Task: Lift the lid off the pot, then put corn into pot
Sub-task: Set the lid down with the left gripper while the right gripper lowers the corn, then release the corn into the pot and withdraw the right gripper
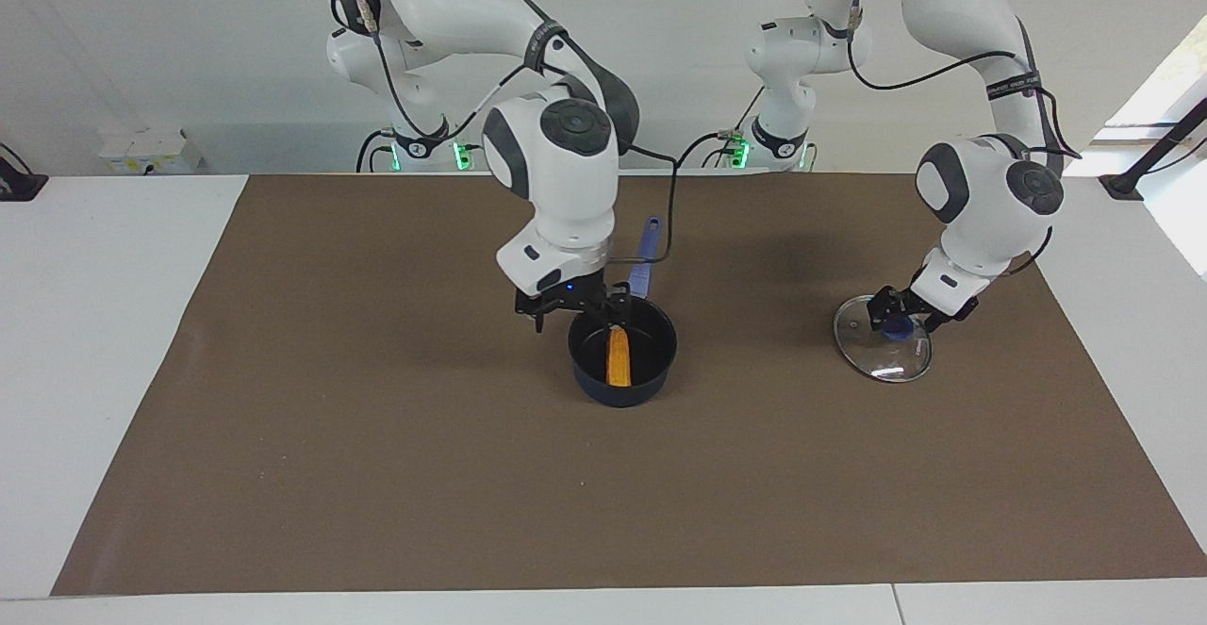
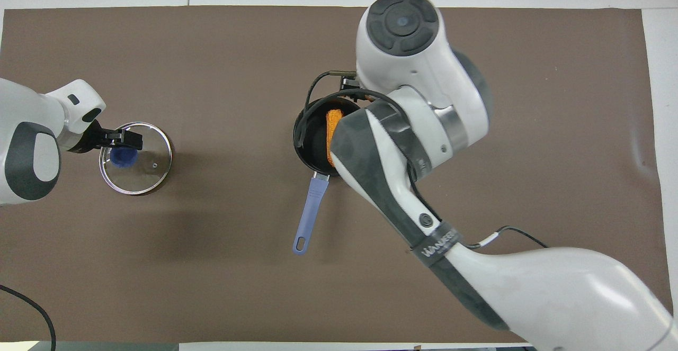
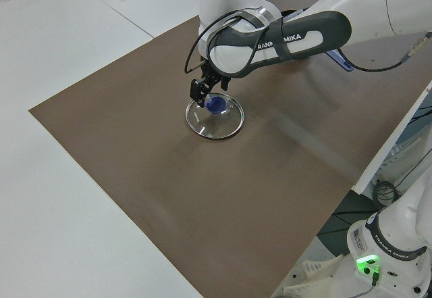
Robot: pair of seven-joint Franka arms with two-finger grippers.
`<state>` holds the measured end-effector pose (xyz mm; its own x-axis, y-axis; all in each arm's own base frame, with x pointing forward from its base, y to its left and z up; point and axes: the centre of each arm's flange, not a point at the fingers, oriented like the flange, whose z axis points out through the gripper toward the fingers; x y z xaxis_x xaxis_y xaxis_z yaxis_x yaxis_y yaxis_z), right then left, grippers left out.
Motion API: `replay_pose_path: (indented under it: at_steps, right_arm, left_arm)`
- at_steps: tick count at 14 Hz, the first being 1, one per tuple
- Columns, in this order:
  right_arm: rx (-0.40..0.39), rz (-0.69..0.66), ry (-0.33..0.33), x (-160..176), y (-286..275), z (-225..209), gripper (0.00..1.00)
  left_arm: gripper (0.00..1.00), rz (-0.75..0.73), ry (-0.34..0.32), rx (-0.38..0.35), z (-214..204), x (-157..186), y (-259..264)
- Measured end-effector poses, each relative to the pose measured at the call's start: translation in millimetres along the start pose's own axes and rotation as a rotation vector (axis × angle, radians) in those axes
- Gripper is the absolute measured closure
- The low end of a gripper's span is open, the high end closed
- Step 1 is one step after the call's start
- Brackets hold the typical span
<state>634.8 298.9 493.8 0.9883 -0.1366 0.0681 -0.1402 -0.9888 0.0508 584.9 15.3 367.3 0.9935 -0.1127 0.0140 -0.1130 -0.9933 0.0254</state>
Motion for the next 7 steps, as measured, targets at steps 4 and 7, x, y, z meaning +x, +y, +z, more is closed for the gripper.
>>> replay_pose_path:
  at_steps: [4,7]
  right_arm:
    - [-0.029,-0.013,-0.033,15,122,-78,0.00]
    - [-0.038,-0.041,-0.059,9,180,-111,0.00]
  left_arm:
    - [0.00,0.024,0.011,-0.003,-50,17,11]
    - [0.00,0.038,-0.020,-0.011,-97,20,23]
